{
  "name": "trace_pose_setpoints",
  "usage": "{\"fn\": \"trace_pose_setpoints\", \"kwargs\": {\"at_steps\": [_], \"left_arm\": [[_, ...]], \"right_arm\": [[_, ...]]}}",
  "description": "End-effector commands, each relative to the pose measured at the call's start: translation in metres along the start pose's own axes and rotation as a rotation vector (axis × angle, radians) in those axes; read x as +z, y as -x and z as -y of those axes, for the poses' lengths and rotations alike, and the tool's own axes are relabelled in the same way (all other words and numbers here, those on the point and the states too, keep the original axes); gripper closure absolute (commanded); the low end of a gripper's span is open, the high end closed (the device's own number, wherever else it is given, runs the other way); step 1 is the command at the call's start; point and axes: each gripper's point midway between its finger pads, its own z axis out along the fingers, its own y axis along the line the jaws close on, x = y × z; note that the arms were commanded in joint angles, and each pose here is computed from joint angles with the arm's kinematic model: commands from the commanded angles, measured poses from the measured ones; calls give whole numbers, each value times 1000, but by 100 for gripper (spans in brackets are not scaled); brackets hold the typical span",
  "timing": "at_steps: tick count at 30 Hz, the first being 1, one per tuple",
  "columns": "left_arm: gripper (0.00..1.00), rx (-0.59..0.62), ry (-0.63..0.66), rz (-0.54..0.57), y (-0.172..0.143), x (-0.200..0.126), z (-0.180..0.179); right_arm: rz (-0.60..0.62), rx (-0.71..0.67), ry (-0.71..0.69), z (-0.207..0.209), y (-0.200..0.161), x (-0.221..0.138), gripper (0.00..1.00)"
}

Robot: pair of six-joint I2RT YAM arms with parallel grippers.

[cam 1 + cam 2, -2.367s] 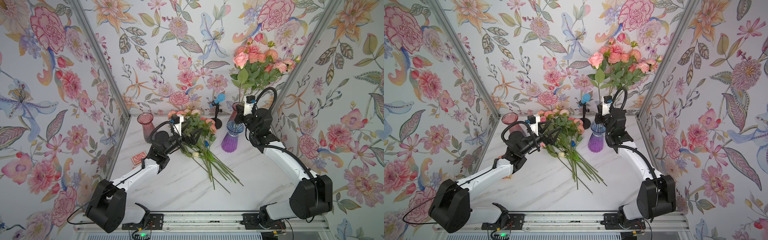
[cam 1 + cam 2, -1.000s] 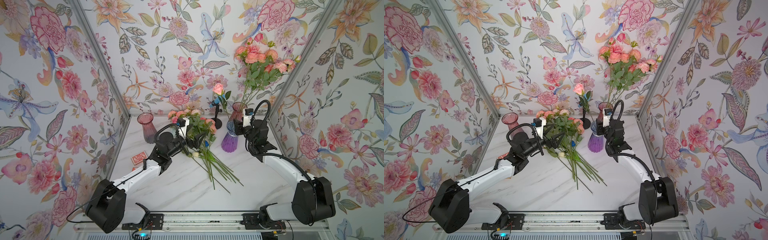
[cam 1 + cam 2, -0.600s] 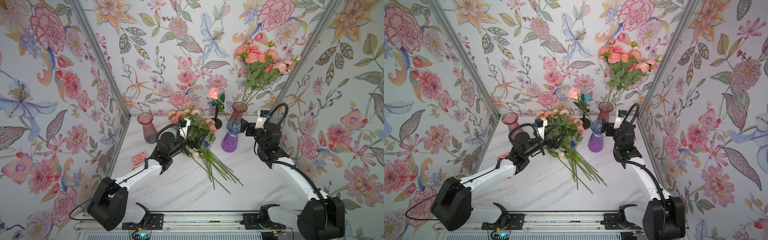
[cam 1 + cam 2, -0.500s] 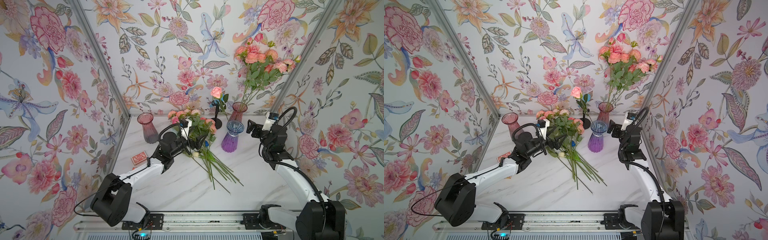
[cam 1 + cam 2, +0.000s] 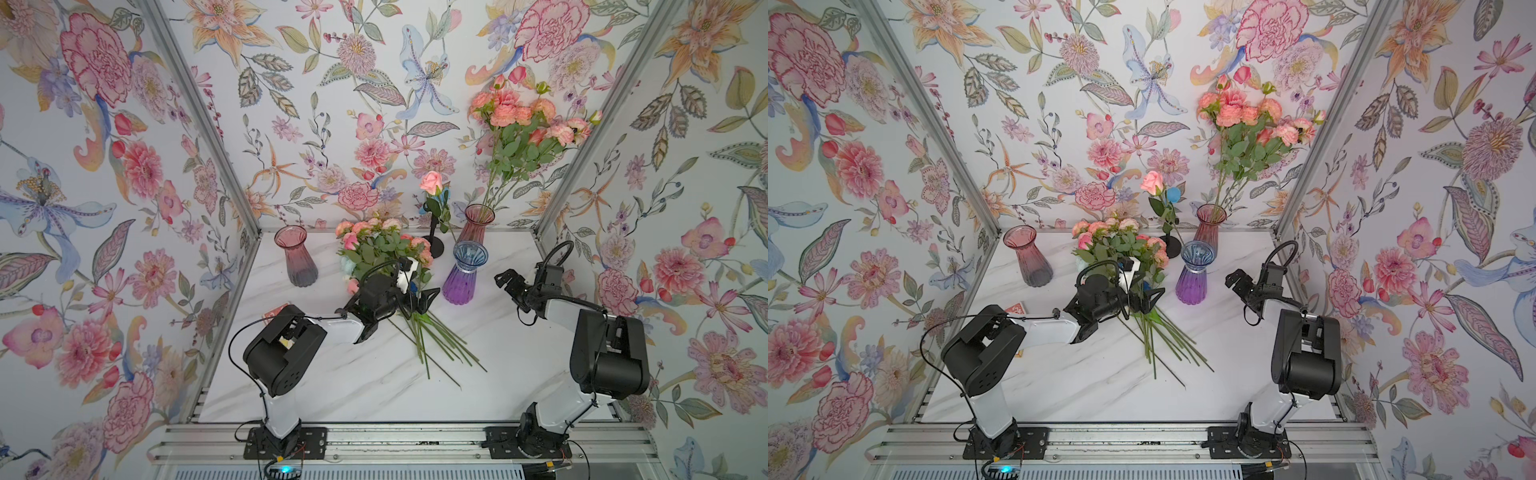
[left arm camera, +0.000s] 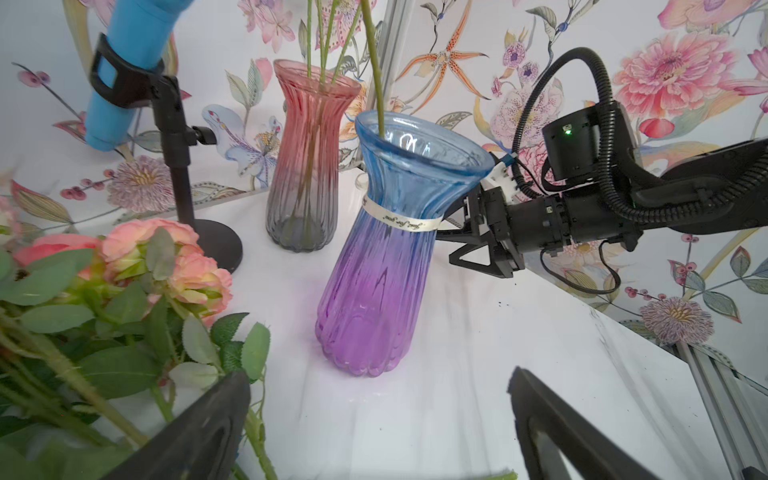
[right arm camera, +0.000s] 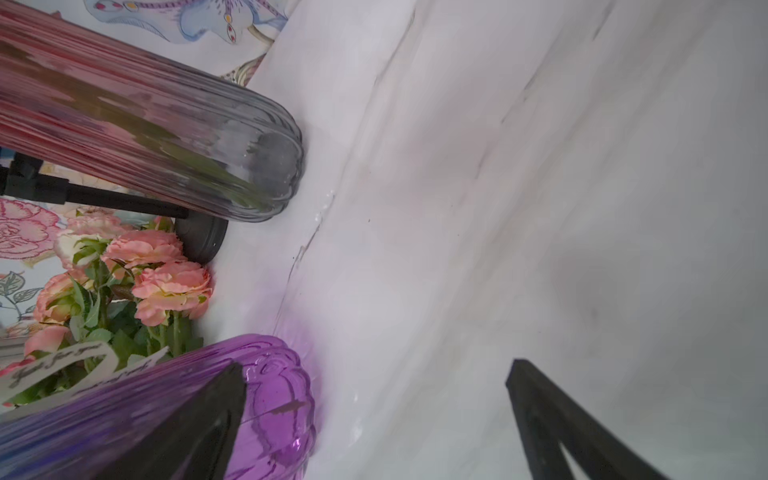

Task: Place the pink flowers into the vase
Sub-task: Move the vase to the center of the board.

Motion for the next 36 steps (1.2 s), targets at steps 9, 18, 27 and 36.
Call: {"fn": "trace_pose_setpoints", "kwargs": {"at_steps": [9,18,27,36], "left_arm": [[0,2,-18,28,-1,44,-7],[0,-10,-6,12,-11,51,-15],[0,-11,5,9,-11,45,-20],[0,-13,54,10,-9,26,-35]], "right_arm": [[-71,-12,73,-33,-11,41,1],[-102,-38,51,-42,-30,57,1],[-115,-53,38,-48,-45,64,1],[-122,-68,34,-55,-55,67,1]]}}
